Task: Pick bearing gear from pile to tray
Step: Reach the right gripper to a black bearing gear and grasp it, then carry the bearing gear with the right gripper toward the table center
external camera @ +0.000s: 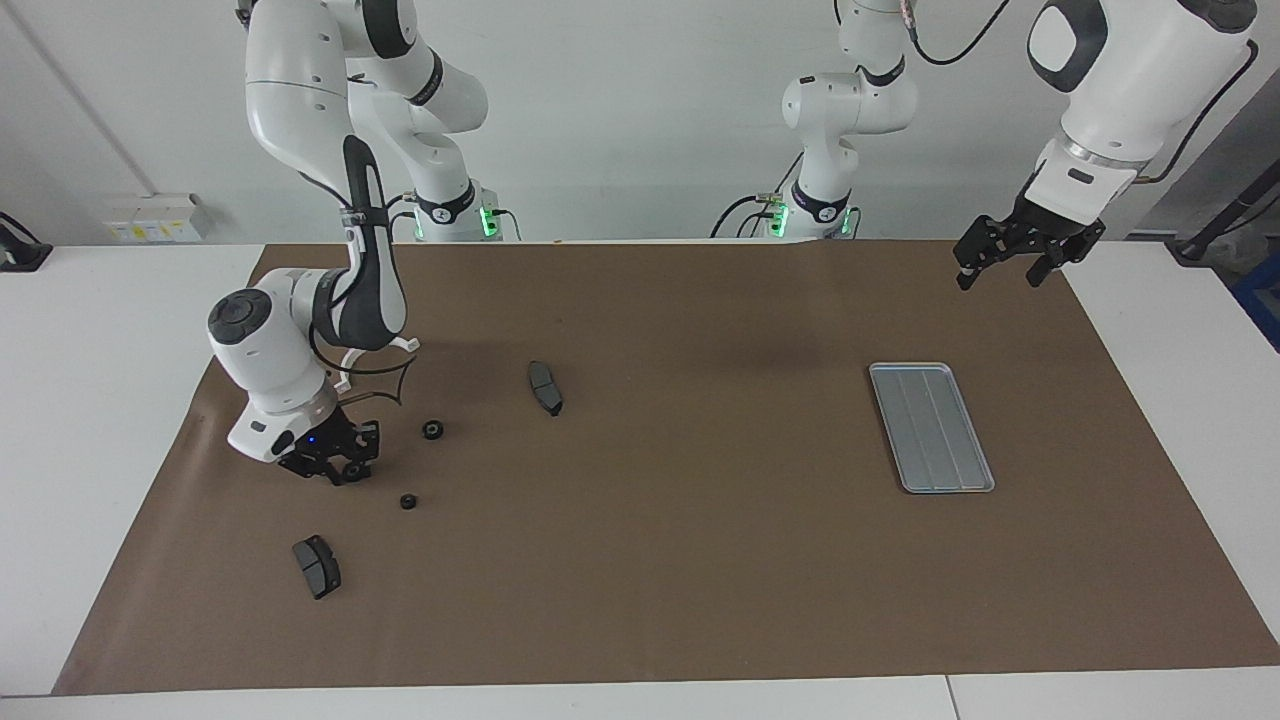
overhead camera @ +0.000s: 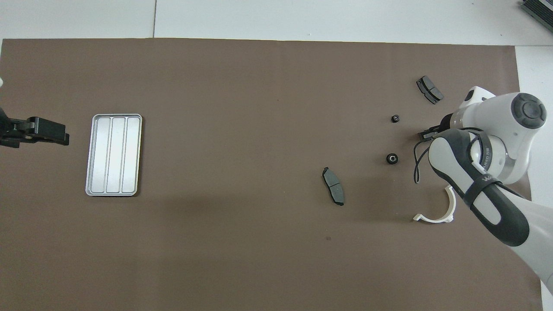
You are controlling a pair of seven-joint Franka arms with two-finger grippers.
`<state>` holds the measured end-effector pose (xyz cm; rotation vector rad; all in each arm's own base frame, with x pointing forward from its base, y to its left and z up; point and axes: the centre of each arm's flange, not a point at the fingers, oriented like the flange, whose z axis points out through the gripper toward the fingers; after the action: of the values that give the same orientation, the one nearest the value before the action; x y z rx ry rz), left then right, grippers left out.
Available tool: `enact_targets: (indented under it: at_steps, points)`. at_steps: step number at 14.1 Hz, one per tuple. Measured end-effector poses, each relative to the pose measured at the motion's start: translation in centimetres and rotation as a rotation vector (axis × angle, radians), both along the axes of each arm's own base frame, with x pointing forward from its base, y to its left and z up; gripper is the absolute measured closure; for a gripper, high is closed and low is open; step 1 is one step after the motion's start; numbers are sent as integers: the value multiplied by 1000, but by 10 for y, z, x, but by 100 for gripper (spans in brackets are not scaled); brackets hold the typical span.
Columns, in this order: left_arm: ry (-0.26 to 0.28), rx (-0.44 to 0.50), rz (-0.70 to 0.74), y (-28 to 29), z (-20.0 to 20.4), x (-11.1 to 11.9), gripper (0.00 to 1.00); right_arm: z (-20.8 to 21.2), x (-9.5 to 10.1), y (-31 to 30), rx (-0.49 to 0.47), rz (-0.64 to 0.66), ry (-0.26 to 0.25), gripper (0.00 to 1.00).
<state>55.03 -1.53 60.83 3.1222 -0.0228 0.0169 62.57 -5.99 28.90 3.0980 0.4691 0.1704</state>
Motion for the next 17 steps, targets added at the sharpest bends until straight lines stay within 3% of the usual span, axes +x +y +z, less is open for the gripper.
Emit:
enact_targets:
  at_steps: [5,8,13,17]
  points:
    - [0,0,0,0,0,0,0,5,3,5,2,3,-5,65]
    - [0,0,0,0,0,0,0,47,10,25,26,-50,25,65]
    - [0,0,0,0,0,0,0,123,6,129,66,-203,49,65]
    - [0,0,0,0,0,0,0,132,-12,239,95,-338,50,65]
